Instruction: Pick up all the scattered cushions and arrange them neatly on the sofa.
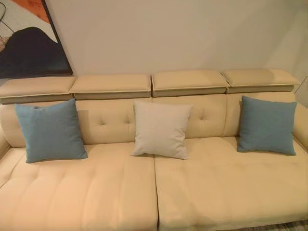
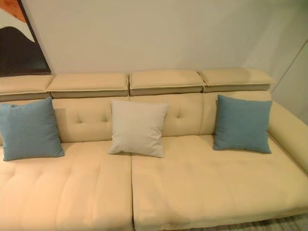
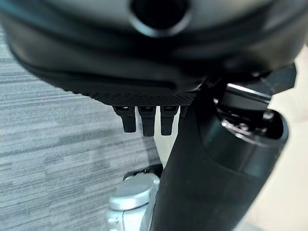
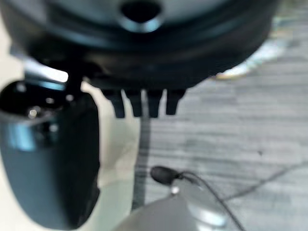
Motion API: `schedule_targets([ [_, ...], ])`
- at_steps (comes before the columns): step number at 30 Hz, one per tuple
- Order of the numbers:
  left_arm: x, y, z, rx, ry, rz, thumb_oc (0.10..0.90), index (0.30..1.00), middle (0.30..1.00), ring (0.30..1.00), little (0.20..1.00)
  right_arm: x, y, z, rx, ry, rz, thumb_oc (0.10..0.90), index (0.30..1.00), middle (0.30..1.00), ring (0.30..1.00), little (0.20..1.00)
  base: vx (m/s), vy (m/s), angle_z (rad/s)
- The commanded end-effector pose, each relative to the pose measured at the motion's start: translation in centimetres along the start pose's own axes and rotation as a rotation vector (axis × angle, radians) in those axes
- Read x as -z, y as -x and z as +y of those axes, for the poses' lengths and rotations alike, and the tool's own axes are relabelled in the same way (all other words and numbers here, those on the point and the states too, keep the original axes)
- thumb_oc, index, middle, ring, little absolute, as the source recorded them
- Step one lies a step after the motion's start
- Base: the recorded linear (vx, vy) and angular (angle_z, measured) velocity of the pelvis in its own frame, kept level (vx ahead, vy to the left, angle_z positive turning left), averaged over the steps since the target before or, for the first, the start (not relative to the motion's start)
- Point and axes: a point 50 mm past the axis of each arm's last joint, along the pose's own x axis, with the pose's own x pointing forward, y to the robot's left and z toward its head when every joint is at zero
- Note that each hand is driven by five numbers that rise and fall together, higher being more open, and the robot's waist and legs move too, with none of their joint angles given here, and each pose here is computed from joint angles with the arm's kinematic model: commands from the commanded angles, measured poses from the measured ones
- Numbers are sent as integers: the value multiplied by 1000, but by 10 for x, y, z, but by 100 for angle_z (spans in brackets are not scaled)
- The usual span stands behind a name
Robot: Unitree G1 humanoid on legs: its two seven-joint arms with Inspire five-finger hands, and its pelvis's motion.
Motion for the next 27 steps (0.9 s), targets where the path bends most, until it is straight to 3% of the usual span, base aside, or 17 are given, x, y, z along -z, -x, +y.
schedule_targets([
  [1, -51, -7, 13, -16, -49, -152, 800, 900, 900, 900, 900, -20, -1, -21, 39, 115, -71, 800, 900, 900, 900, 900, -403, -95, 49],
  [4, -59, -7, 4, 15, -79, -181, 800, 900, 900, 900, 900, -11, -1, -23, 32, 161, -29, 800, 900, 900, 900, 900, -318, 2, 23],
  [8, -50, -7, -18, 66, -124, -151, 800, 900, 900, 900, 900, -3, 0, -27, 56, 92, 16, 800, 900, 900, 900, 900, -190, 171, -10],
  [16, -44, -7, -29, 79, -258, -115, 800, 900, 900, 900, 900, -35, -6, -1, 17, 47, -70, 800, 900, 900, 900, 900, -232, 237, 18],
  [20, -44, -9, -13, 27, -271, -94, 800, 900, 900, 900, 900, -50, -8, 9, -11, 59, -105, 800, 900, 900, 900, 900, -284, 156, -20],
  [27, -42, -8, 0, -18, -282, -82, 800, 900, 900, 900, 900, -36, -7, 21, -51, 85, -57, 800, 900, 900, 900, 900, -113, 61, -24],
])
